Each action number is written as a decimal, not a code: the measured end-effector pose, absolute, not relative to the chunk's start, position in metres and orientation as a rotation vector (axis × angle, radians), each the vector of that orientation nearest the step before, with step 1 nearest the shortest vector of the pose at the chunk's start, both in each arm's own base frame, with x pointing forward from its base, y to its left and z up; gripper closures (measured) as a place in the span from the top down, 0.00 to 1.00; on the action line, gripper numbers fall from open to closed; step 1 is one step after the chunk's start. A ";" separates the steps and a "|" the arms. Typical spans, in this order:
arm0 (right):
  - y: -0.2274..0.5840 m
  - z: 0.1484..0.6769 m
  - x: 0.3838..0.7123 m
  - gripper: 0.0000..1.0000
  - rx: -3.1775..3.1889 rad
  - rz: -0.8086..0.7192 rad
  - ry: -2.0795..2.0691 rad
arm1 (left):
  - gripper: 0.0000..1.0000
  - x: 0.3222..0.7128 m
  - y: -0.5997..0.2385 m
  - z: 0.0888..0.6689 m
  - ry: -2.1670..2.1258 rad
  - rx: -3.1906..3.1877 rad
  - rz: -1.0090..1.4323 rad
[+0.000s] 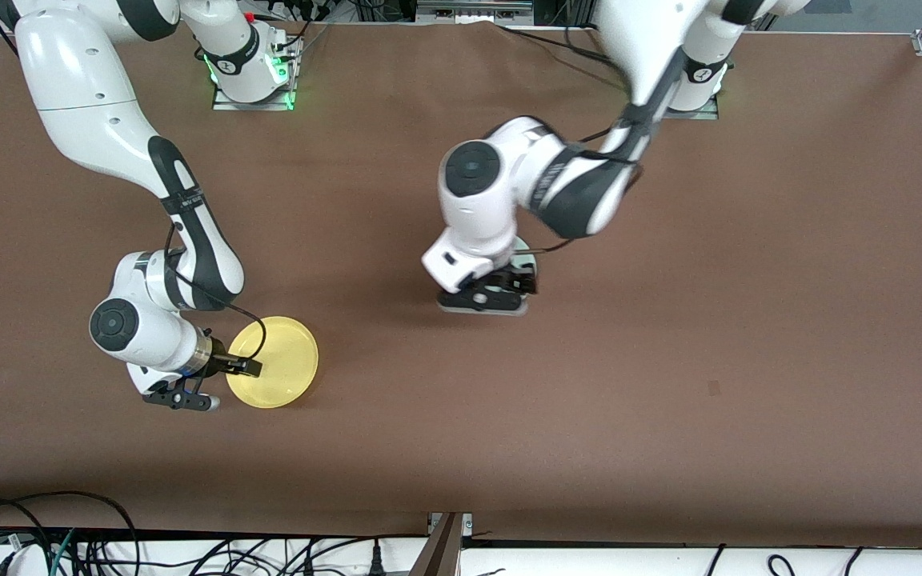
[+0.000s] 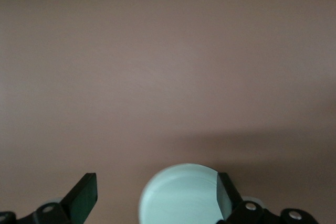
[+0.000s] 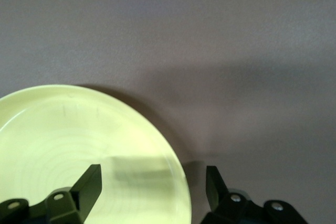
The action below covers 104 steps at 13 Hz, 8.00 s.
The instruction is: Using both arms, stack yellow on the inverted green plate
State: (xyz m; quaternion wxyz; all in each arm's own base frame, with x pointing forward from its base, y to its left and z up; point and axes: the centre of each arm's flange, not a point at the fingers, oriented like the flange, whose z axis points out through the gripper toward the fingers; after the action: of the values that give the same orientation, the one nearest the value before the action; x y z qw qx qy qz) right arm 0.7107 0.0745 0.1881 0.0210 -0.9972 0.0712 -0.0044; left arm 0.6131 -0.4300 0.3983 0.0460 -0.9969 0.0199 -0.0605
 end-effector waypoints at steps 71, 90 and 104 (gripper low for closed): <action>0.480 0.241 0.479 0.03 -2.845 0.252 0.589 | 1.00 0.557 -0.070 0.601 0.140 -3.061 -0.033; 0.389 0.327 0.578 1.00 -2.924 0.193 0.821 | 1.00 0.557 -0.092 0.591 0.200 -3.058 0.011; 0.116 0.499 0.646 1.00 -3.036 0.000 0.779 | 1.00 0.570 -0.094 0.574 0.211 -3.060 0.007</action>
State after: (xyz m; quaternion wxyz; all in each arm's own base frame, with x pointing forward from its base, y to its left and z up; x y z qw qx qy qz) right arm 0.6462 0.1162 0.4992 0.0034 -0.9686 0.2486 -0.0001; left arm 0.5697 -0.0938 0.5740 0.0370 -0.9970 0.0686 0.0024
